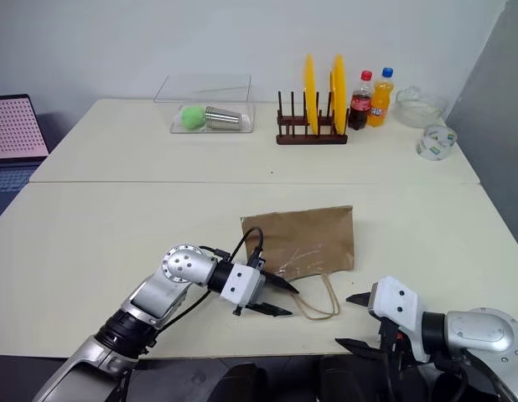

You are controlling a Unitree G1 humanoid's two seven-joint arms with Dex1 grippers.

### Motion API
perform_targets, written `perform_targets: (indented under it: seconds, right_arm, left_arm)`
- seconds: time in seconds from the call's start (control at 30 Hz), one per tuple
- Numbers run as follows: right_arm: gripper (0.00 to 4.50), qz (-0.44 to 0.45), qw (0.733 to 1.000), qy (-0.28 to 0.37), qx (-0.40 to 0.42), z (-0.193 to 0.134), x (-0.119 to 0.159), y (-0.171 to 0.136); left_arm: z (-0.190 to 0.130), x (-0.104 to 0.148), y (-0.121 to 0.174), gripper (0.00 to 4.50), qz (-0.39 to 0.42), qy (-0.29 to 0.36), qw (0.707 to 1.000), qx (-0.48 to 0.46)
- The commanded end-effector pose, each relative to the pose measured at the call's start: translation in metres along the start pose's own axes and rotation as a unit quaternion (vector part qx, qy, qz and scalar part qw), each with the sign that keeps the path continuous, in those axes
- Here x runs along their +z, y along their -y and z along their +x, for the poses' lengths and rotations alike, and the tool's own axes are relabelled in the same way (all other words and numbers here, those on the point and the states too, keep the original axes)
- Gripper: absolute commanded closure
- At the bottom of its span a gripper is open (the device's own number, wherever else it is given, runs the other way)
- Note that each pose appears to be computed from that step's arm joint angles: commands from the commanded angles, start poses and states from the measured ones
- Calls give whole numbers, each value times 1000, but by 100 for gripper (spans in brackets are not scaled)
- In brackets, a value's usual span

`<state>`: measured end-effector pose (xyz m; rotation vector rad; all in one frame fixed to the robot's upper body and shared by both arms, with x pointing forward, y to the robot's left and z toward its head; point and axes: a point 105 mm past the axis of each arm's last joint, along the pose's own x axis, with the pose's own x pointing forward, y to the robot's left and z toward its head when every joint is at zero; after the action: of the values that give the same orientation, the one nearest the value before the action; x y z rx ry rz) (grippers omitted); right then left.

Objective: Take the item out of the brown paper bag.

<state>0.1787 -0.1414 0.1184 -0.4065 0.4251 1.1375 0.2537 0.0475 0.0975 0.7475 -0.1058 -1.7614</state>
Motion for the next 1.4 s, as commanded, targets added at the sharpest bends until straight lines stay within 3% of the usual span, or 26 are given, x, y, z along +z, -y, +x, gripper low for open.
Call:
perform_targets:
  seconds: [0.03,0.7,0.8,0.93,1.23,1.4]
  right_arm:
    - [79,-19,1000,7,10,0,8,-5]
    - [79,-18,1000,1,10,-1,8,-7]
    - [79,-20,1000,0,11,0,7,-7]
    - [79,-21,1000,-6,5,0,4,-5]
    - [79,-37,999,5,1,8,7,-3]
    - [79,-65,998,7,0,19,11,5]
  left_arm:
    - [0,11,-12,262,24,19,999,22]
    - [14,2,-19,262,21,24,998,52]
    - [18,5,-15,321,17,34,998,46]
    - [11,8,-21,447,4,39,997,63]
    - [-15,28,-65,449,-80,83,980,165]
    - [-17,30,-69,449,-94,84,977,172]
